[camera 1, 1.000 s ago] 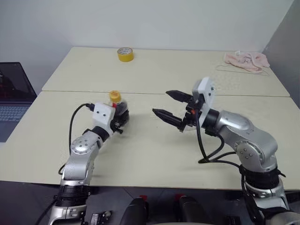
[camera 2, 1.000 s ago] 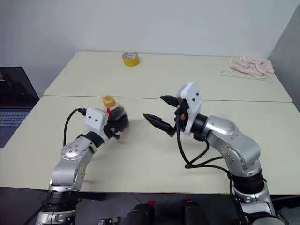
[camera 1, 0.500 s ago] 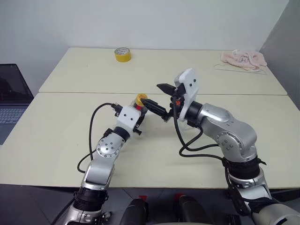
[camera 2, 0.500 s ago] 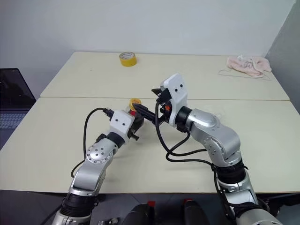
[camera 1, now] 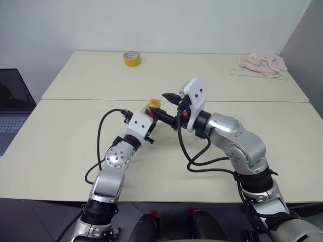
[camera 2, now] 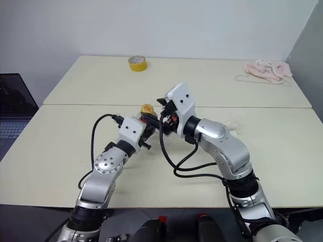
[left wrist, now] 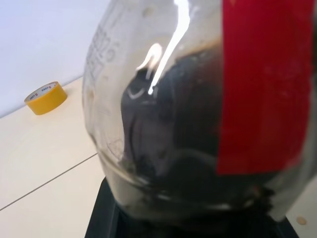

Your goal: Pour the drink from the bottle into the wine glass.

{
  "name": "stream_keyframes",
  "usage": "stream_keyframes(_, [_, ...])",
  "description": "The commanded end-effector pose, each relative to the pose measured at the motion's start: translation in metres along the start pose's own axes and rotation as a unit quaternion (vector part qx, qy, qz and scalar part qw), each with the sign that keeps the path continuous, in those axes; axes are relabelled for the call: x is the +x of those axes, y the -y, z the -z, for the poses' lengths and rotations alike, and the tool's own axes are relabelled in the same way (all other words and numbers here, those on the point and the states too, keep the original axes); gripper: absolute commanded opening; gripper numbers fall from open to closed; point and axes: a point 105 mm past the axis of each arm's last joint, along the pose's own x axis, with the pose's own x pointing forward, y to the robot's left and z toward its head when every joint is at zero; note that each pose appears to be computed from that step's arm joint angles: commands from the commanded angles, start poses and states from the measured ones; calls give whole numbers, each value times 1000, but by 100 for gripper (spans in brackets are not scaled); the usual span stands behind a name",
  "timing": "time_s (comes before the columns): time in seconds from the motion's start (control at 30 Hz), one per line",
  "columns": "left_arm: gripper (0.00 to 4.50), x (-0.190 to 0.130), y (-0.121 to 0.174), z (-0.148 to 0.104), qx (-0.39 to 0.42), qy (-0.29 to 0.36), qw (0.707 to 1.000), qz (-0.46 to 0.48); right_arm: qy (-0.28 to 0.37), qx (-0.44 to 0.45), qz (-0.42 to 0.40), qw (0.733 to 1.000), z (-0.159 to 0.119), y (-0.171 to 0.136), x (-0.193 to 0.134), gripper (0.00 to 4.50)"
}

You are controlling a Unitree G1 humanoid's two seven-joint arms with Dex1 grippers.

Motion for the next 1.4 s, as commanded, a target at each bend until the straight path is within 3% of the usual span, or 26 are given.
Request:
stream_keyframes(0.03, [112, 2, -5, -17, 10, 33, 999, -9, 29, -20, 3, 999, -17, 1, 0, 221])
stream_keyframes(0.13, [107, 2, -5, -18, 12, 34, 999, -9, 27, -22, 0, 999, -16, 1, 0, 126])
stream_keyframes(0.4, [95, 0, 2, -23, -1, 38, 999, 35, 37, -62, -20, 997, -23, -1, -6, 125])
stream_keyframes(0.67, [90, -28, 2, -22, -4, 17, 968, 251, 43, -182, -175, 967, -32, -13, -37, 125])
stream_keyframes(0.83, [87, -39, 1, -20, -2, 4, 949, 315, 39, -235, -241, 941, -32, -19, -46, 125])
stream_keyframes(0.93, [85, -41, 4, -19, -5, 4, 946, 325, 42, -246, -261, 933, -32, -22, -48, 125])
stream_keyframes(1.1, [80, -30, 3, -19, -28, 20, 965, 259, 41, -192, -262, 945, -21, -27, -51, 125])
stream_keyframes(1.4, [76, -19, -2, -26, -35, 55, 992, 110, 66, -103, -111, 986, -6, -9, -40, 444])
